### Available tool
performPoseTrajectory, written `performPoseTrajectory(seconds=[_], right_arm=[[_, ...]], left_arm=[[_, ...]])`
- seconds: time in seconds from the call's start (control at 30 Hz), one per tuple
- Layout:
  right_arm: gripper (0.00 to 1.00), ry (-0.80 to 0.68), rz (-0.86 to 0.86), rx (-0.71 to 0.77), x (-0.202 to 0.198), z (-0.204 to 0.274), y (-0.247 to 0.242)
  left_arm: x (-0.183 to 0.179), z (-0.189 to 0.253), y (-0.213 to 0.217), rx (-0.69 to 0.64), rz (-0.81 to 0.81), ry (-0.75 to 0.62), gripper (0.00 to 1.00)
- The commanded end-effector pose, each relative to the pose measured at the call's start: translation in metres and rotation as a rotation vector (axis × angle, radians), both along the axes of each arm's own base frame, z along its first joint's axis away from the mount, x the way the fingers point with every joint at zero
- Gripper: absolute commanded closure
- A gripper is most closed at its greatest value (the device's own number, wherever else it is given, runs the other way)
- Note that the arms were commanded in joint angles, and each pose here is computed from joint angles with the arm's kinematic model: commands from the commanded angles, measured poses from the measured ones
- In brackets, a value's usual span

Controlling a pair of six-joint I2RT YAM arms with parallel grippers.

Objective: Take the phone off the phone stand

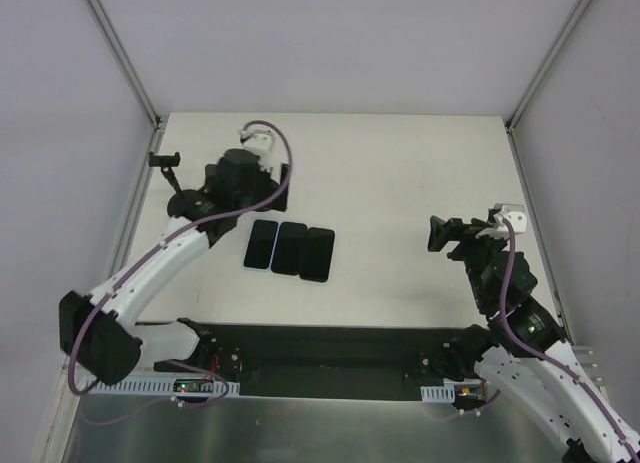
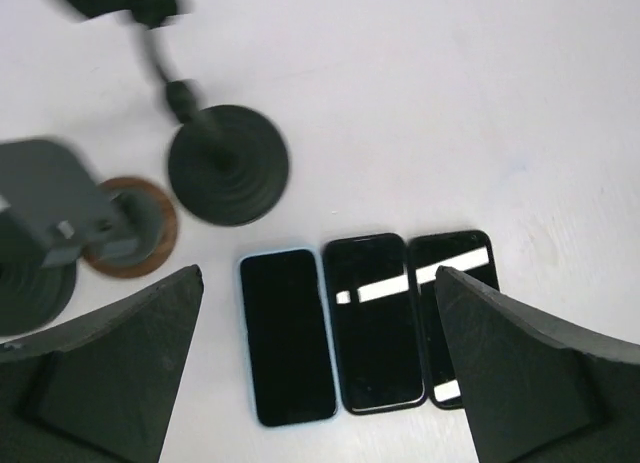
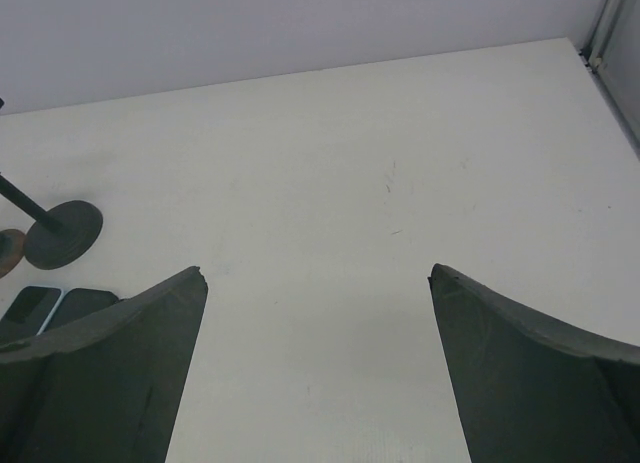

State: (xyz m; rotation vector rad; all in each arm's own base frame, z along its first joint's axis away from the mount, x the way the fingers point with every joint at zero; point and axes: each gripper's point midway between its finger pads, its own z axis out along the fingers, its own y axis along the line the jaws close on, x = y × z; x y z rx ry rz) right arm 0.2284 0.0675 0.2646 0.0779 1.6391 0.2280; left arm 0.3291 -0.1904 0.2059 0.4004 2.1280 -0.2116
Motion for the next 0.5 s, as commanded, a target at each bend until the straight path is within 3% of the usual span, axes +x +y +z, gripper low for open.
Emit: performPoseTrajectory(seconds=[0.0, 0.17, 0.3, 0.47], right_arm=[[0.04, -0.037, -0.107, -0.044, -0.006, 0.020, -0.027], [0.04, -0.052, -0.191, -0.097, -0.011, 0.028, -0.049], [0.04, -0.072, -0.279, -0.156, -0.018, 0.037, -0.071], [0.04, -0.105, -0.340, -0.174, -0.019, 0.046, -0.082]], left_arm=[[-0.017, 0.032, 0.063, -0.294, 0.227, 0.003, 0.01], [-0.041, 0.067, 0.134, -0.379, 0.429, -0.139, 0.01], [-0.078, 0.108, 0.189, -0.316, 0.594, -0.385, 0.01], [-0.120, 0.125, 0.229, -0.255, 0.721, -0.607, 0.01]])
